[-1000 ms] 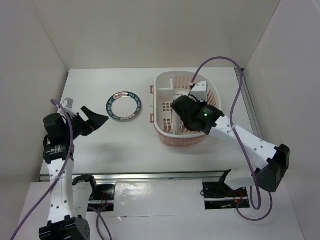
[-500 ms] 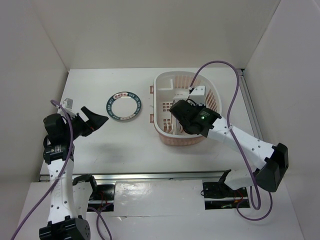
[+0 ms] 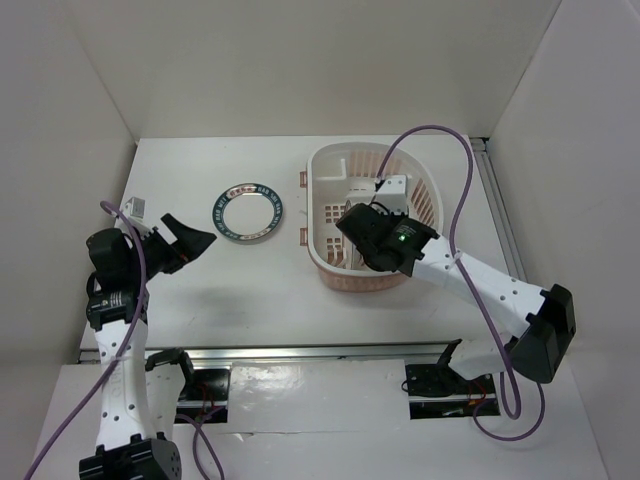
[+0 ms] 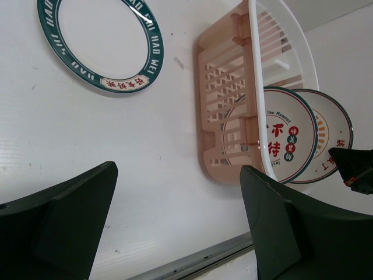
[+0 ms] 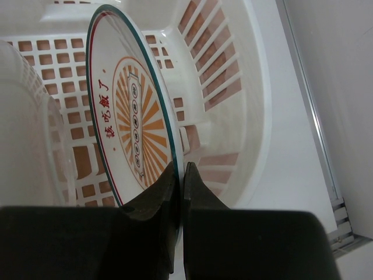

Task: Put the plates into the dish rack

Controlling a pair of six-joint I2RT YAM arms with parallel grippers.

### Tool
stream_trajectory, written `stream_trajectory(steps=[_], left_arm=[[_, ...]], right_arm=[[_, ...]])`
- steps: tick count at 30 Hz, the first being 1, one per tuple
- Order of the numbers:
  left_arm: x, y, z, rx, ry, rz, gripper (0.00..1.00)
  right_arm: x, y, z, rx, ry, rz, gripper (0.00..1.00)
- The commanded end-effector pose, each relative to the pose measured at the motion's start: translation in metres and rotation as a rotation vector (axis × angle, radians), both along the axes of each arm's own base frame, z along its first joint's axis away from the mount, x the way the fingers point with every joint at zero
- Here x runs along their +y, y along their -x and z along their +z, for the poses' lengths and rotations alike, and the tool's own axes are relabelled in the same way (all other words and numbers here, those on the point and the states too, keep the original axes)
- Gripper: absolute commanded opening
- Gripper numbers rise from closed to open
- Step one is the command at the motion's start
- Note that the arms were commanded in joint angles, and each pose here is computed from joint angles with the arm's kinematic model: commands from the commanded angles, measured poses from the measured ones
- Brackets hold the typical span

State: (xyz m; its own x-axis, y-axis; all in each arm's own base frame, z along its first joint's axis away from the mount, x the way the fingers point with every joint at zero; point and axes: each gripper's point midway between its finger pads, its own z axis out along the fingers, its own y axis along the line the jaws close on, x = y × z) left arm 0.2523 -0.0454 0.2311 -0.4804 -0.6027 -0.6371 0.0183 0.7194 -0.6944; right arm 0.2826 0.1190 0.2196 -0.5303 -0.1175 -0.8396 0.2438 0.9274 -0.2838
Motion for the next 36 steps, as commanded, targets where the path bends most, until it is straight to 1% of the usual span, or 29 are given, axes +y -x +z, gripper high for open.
stream_trajectory(steps=[1,5,9,18,20,21,24,25,26,28,30,34,36], left_arm=[[0.0,0.0,0.009,-0.047,-0.036,-0.014,1.0],[0.0,0.0,0.009,-0.047,-0.036,-0.014,1.0],[0.0,0.0,0.009,-0.047,-0.036,-0.014,1.0],[-0.001,0.001,0.007,-0.039,-0.033,-0.014,1.0],[-0.001,0.001,0.007,-0.039,-0.033,-0.014,1.0],[-0.001,0.001,0.007,-0.039,-0.033,-0.014,1.0],[-0.001,0.001,0.007,-0.039,-0.033,-0.014,1.0],[-0.001,0.001,0.007,-0.039,-0.033,-0.014,1.0],[-0.001,0.001,0.007,-0.039,-0.033,-0.014,1.0],[-0.001,0.001,0.007,-0.039,-0.033,-0.014,1.0],[-0.001,0.001,0.007,-0.039,-0.033,-0.014,1.0],[-0.001,0.001,0.007,-0.039,-0.033,-0.014,1.0],[-0.001,0.001,0.007,-0.039,-0.033,-0.014,1.0]], right_arm=[[0.009,-0.009,0.006,-0.083,-0.053,-0.028,0.0],[0.012,-0.006,0.001,-0.073,-0.053,-0.03,0.0],[0.011,-0.004,-0.006,-0.059,-0.019,-0.041,0.0],[0.019,-0.002,-0.01,-0.054,-0.033,-0.027,0.0],[0.02,-0.001,-0.014,-0.047,-0.037,-0.023,0.04],[0.02,-0.001,-0.014,-0.051,-0.047,-0.029,0.04],[0.021,0.002,-0.015,-0.043,-0.04,-0.023,0.13],[0.024,0.003,-0.015,-0.047,-0.049,-0.019,0.18],[0.024,0.003,-0.015,-0.047,-0.049,-0.019,0.21],[0.026,0.005,-0.016,-0.046,-0.053,-0.015,0.22],[0.025,0.006,-0.016,-0.043,-0.053,-0.02,0.26],[0.03,0.01,-0.017,-0.038,-0.055,-0.01,0.27],[0.028,0.011,-0.018,-0.032,-0.046,-0.01,0.32]])
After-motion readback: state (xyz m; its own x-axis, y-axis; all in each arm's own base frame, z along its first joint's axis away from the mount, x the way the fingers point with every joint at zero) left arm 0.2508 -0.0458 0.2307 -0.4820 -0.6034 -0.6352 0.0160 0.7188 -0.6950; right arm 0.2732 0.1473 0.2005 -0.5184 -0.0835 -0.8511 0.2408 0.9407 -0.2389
